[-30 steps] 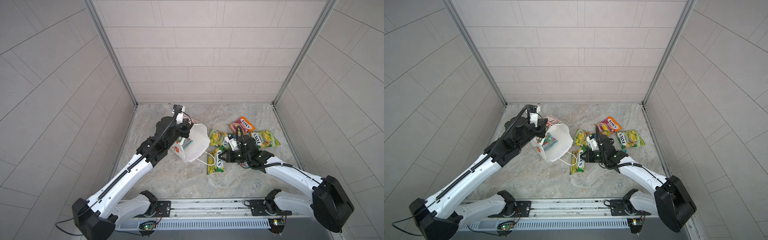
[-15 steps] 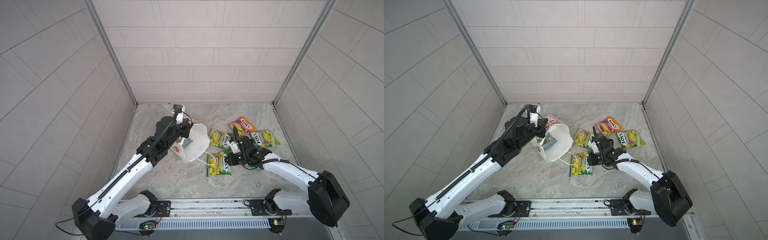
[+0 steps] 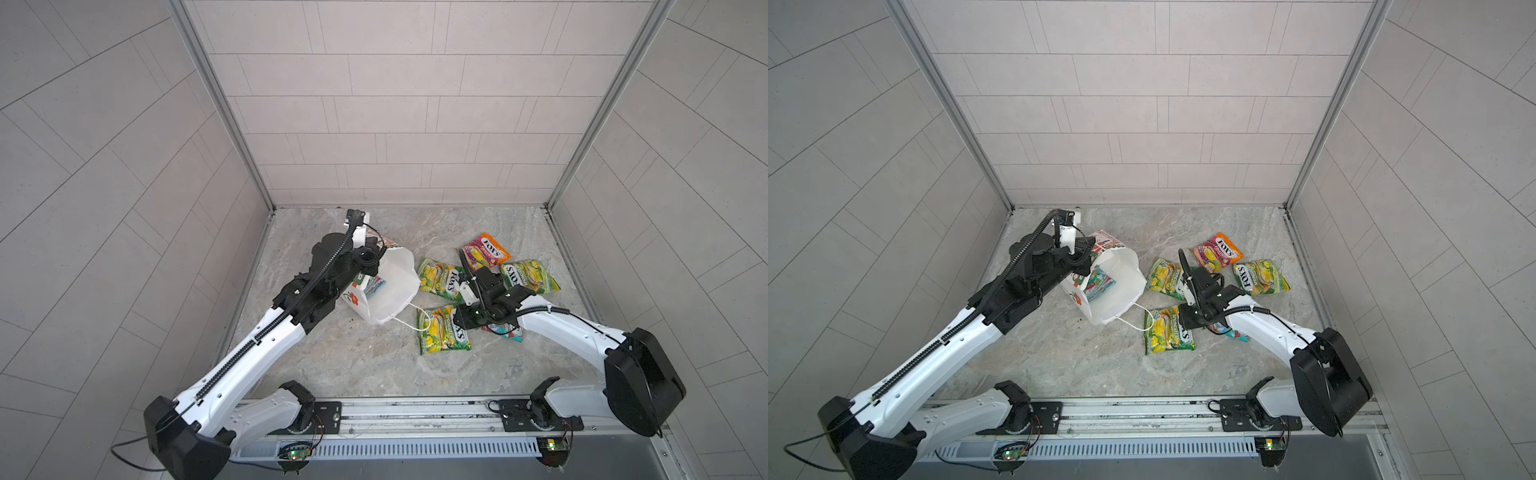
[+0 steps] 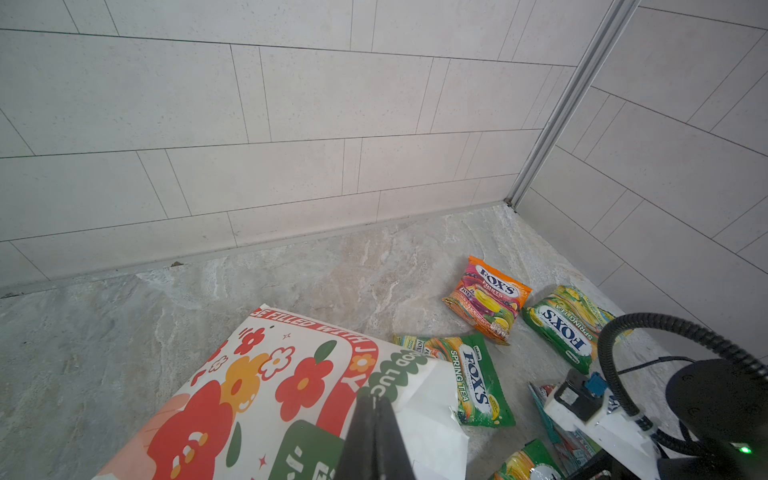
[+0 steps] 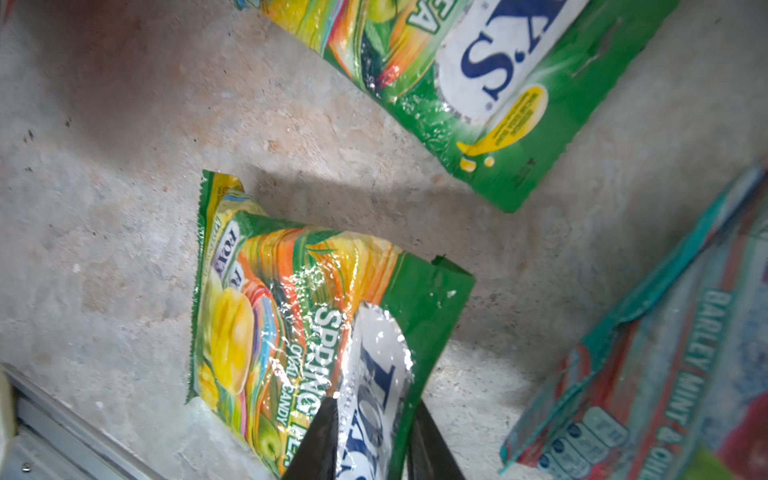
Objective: Take the snacks out of the paper bag
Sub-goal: 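Open the right gripper and move it back over the bag opening, then reach into the bag with the right gripper and grasp the teal Mint Blossom packet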
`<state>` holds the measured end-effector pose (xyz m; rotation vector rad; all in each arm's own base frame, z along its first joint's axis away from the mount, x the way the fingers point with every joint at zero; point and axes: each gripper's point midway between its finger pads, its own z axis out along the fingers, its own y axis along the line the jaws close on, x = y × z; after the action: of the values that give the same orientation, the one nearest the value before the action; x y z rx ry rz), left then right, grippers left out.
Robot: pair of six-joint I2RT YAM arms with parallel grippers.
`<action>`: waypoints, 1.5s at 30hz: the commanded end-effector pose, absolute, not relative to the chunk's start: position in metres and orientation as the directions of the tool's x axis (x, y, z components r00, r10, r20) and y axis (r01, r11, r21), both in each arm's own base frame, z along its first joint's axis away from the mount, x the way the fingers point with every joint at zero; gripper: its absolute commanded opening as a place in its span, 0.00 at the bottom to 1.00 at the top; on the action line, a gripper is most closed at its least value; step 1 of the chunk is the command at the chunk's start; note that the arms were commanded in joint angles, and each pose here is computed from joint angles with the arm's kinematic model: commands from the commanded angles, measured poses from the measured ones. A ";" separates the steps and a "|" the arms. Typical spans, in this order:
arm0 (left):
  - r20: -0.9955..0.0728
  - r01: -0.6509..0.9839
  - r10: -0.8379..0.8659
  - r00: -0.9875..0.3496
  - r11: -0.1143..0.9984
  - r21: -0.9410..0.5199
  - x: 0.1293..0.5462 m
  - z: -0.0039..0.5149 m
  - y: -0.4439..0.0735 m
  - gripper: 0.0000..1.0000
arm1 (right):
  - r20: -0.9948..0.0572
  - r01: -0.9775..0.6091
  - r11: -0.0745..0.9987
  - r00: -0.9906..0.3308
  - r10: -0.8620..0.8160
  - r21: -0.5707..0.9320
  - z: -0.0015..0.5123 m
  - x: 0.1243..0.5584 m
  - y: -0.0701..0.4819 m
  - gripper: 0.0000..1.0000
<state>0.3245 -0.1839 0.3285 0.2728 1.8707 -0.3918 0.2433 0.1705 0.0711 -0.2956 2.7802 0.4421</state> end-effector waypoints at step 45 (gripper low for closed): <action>-0.949 0.432 -0.159 -0.272 0.861 -0.268 0.318 0.353 -0.194 0.00 | -0.460 -0.357 0.728 -0.885 -0.064 0.585 0.143 0.282 0.388 0.33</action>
<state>0.3189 -0.1981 0.3360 0.2407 1.8233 -0.5539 0.2731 0.3817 0.1411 -0.3831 2.5239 0.9911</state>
